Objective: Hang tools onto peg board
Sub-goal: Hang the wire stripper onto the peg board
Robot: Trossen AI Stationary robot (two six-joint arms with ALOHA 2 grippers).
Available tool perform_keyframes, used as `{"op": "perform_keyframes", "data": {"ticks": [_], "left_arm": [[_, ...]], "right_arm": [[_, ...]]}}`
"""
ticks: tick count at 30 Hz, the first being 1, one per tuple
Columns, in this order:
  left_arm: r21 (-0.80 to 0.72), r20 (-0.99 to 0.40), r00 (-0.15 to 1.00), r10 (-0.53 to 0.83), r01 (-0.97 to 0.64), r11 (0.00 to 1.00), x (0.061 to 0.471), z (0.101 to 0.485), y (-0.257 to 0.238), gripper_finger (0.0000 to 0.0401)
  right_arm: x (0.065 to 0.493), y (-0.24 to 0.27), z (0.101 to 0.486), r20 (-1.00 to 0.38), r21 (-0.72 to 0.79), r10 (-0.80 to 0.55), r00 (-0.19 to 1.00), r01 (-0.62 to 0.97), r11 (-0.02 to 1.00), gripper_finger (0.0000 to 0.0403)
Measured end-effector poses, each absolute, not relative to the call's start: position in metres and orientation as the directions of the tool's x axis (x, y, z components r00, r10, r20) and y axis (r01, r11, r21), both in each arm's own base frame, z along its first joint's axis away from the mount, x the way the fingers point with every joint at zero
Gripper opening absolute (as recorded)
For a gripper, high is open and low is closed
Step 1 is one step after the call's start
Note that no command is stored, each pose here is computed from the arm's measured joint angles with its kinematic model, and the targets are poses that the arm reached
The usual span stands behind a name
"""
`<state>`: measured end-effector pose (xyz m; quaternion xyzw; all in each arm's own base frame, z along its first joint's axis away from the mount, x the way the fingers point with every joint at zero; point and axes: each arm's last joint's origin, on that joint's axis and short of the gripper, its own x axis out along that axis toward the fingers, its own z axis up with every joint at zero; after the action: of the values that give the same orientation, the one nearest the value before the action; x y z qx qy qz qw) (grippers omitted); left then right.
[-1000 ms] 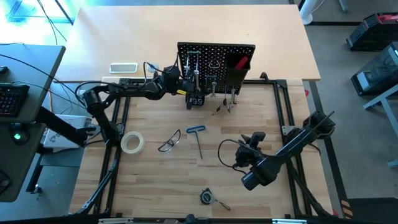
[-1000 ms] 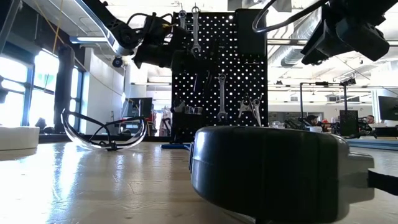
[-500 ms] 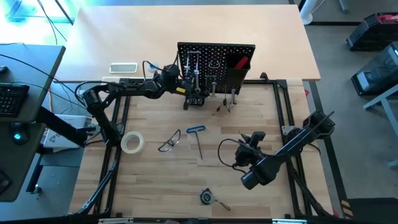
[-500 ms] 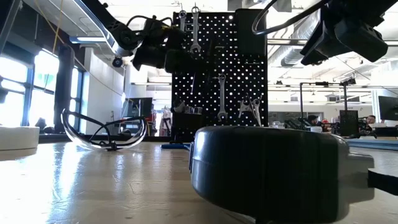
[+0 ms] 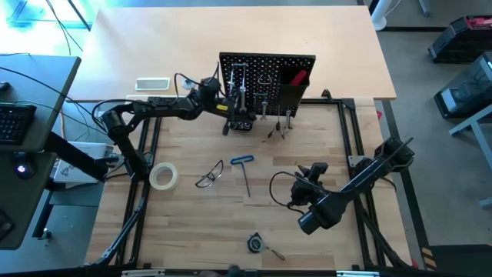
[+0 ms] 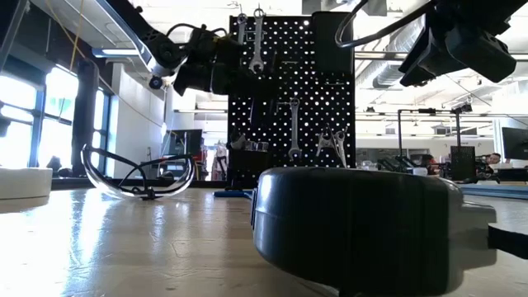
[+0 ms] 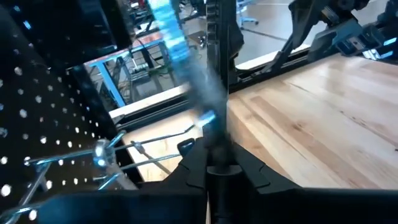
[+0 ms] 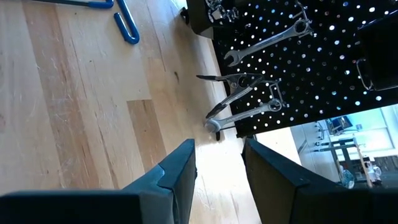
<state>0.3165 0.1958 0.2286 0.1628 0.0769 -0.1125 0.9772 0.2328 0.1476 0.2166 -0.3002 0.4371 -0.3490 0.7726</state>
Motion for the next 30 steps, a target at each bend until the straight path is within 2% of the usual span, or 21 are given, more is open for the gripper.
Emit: {"op": "perform_keyframes", "data": {"ticks": [12,25,30], "left_arm": [[0.276,-0.158,0.956,-0.246,0.282,0.919,0.3125,0.2315,0.1997,0.0017],[0.373,-0.120,0.971,-0.209,0.239,0.897,0.3142,0.2377,0.2002,0.0017],[0.393,-0.134,0.974,-0.183,0.221,0.893,0.3176,0.2285,0.2035,0.0017]], "right_arm": [[0.2336,0.1467,0.2170,-0.453,-0.793,-0.806,0.381,0.241,0.560,0.0131],[0.2365,0.1428,0.2188,-0.397,-0.824,-0.824,0.404,0.239,0.514,0.0131],[0.2389,0.1389,0.2188,-0.397,-0.824,-0.830,0.391,0.248,0.510,0.0131]]}}
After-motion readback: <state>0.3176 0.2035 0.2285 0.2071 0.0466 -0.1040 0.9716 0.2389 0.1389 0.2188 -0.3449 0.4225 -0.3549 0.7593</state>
